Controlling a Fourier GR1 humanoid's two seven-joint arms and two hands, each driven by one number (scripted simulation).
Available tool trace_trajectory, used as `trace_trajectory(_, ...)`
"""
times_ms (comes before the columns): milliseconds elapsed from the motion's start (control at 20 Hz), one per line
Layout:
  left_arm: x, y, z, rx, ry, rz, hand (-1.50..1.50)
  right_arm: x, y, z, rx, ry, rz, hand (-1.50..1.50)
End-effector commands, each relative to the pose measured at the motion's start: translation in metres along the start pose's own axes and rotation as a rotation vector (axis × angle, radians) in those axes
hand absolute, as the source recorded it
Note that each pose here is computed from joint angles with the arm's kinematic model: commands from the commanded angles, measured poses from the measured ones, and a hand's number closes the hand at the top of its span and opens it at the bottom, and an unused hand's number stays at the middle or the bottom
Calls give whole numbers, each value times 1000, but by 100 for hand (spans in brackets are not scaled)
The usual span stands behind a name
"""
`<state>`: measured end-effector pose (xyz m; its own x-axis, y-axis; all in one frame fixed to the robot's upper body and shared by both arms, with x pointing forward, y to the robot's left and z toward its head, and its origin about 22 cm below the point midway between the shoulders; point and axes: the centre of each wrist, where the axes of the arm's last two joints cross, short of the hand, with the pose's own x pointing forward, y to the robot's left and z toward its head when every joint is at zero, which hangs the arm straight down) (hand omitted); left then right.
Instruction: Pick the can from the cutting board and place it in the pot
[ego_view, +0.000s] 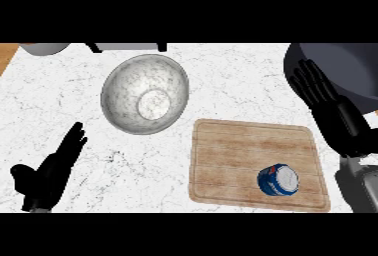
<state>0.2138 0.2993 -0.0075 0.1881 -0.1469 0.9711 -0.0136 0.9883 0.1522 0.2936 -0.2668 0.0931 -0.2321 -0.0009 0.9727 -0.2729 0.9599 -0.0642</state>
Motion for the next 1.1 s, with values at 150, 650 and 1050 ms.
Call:
trace_trajectory(150, -1, -12, -11, -95, 45, -40, 0, -42, 16, 48, -368, 306, 138, 150)
trace_trajectory(650, -3, -30, -11, -156, 95, 8, 0, -25, 27, 71, -1001, -116, 574, -150)
trace_trajectory(1050, 6, -39, -27, -207, 84, -18, 0, -23, 83, 128, -967, 250, 572, -150)
